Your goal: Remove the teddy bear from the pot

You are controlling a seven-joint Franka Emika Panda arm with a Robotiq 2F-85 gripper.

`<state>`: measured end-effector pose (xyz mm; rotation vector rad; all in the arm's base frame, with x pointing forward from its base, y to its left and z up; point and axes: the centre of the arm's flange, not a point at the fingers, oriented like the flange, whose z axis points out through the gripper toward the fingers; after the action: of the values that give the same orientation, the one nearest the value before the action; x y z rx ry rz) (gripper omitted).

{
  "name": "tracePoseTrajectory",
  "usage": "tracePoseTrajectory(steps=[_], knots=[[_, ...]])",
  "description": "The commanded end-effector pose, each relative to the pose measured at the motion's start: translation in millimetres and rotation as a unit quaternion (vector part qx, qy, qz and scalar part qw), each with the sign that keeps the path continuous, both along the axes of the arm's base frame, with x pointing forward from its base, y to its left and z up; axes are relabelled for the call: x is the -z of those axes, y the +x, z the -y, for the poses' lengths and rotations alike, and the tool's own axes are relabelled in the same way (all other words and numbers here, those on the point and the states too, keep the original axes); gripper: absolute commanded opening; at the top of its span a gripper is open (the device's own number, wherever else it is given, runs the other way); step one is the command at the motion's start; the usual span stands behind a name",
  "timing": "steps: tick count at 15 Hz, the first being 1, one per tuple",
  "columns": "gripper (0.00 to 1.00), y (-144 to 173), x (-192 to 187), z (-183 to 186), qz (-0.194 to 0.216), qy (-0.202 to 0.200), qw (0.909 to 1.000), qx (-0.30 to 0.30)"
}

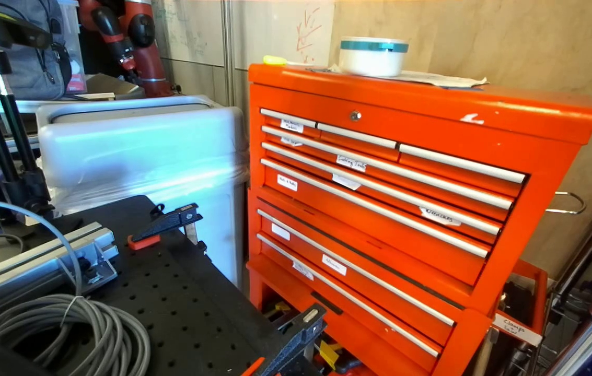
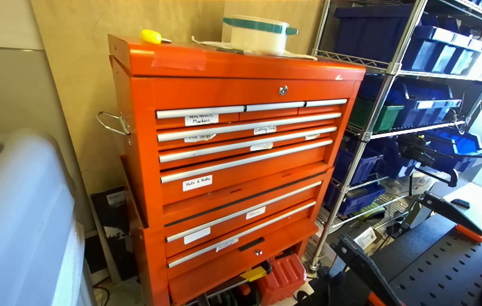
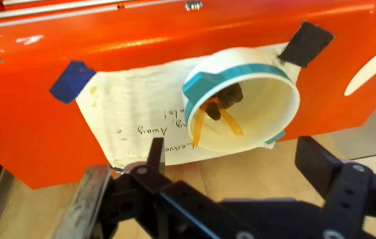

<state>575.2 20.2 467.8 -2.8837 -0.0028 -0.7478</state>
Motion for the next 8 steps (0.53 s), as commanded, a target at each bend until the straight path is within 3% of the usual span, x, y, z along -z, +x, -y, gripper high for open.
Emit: tracePoseTrajectory(steps=[1, 8], knots=[[1.00, 45, 0, -15, 0.033, 0.012, 0.9993, 0.013], [1.00, 80, 27, -39, 0.033, 0.031, 0.9989, 0.013]])
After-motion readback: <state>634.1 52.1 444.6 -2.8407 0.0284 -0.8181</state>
